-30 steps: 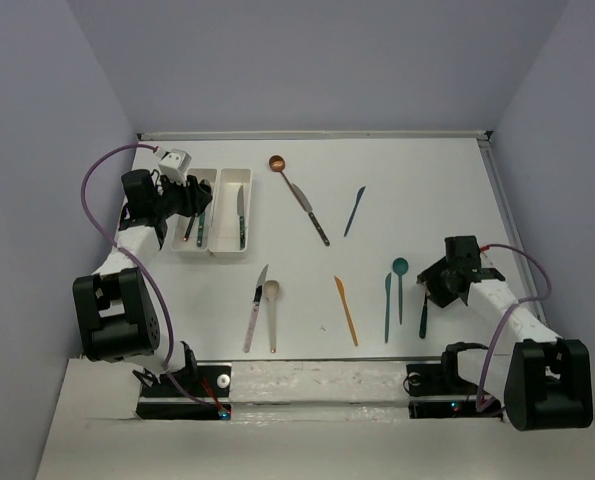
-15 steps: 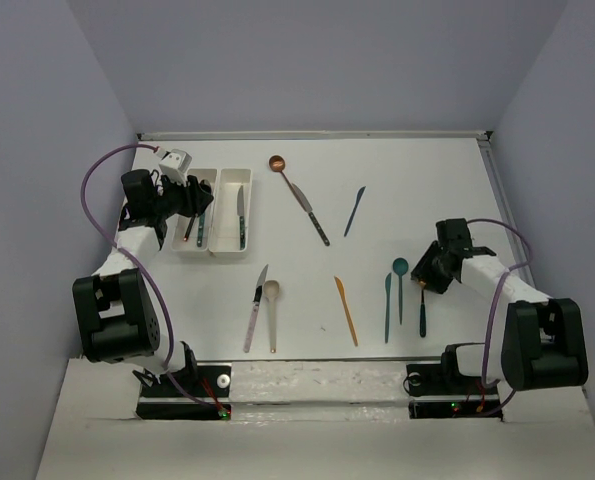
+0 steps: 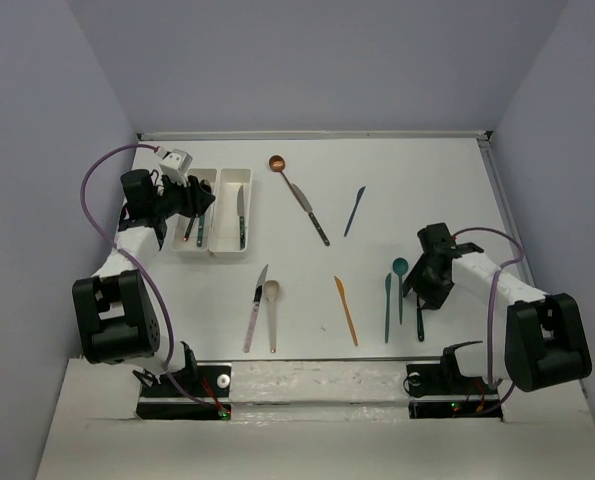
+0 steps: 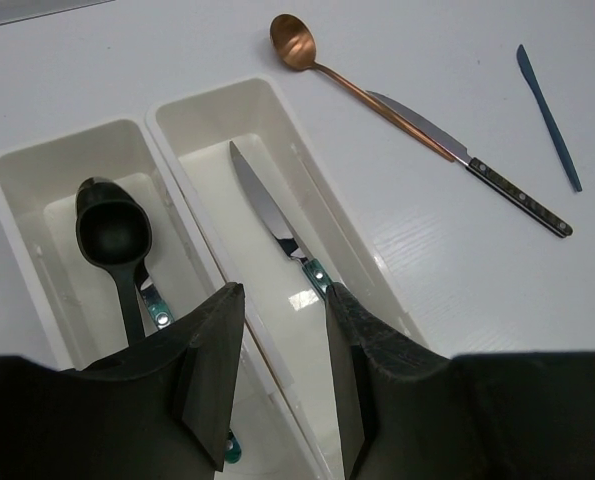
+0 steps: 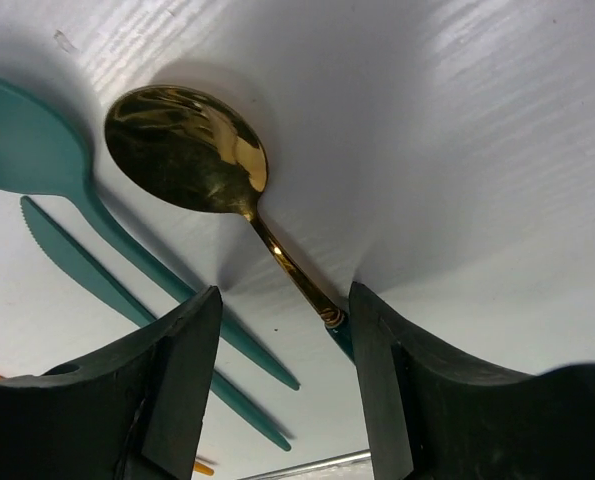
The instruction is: Sort the eating utensils into containers
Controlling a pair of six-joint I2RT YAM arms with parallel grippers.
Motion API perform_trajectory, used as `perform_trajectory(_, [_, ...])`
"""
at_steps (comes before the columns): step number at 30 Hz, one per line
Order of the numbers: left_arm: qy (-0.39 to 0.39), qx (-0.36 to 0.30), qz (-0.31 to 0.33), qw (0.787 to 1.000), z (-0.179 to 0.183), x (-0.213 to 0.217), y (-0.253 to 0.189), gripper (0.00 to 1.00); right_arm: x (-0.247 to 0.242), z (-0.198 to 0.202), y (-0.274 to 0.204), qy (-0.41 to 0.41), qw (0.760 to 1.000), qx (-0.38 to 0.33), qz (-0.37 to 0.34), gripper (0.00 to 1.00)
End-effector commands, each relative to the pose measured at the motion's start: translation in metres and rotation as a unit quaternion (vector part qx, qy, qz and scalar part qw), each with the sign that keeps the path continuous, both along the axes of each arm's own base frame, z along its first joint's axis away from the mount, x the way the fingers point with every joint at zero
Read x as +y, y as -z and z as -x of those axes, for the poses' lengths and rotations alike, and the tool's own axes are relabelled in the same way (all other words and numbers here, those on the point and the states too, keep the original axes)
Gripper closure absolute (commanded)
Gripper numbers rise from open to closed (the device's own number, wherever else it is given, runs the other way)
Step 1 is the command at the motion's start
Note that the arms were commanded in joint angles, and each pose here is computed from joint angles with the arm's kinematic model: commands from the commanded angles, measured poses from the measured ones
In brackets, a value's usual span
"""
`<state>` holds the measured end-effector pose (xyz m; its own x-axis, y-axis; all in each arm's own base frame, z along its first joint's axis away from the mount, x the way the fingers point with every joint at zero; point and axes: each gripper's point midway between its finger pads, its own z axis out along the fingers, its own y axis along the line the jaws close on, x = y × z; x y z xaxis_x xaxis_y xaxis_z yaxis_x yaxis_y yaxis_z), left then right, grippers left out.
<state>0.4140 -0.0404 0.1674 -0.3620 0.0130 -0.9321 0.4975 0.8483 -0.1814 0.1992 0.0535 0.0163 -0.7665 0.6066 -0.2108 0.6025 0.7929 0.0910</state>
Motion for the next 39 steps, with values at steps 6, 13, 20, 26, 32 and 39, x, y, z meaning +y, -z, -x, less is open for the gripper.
perform_trajectory(6, [0.036, -0.040, 0.017, 0.998, 0.010, -0.013, -0.031, 0.51, 0.008, 0.046, 0.006, 0.030, 0.998, 0.057, 0.002, 0.39])
perform_trajectory(13, [0.044, -0.052, 0.013, 0.998, 0.017, -0.016, -0.035, 0.51, 0.018, 0.057, 0.007, 0.018, 0.997, 0.074, -0.005, 0.51])
perform_trajectory(20, [0.046, -0.065, 0.010, 0.997, 0.021, -0.017, -0.042, 0.51, 0.019, 0.055, 0.007, 0.013, 0.998, 0.069, -0.003, 0.91])
perform_trajectory(26, [0.043, -0.065, 0.010, 0.997, 0.022, -0.016, -0.041, 0.51, 0.022, 0.052, 0.008, -0.002, 0.998, 0.067, -0.009, 1.00])
perform_trajectory(32, [0.041, -0.064, 0.008, 0.997, 0.022, -0.014, -0.041, 0.51, 0.023, 0.046, 0.000, -0.018, 0.999, 0.043, 0.000, 1.00])
perform_trajectory(39, [0.037, -0.069, -0.006, 0.997, 0.023, -0.011, -0.043, 0.51, 0.016, 0.018, -0.058, -0.010, 0.995, -0.099, 0.007, 1.00])
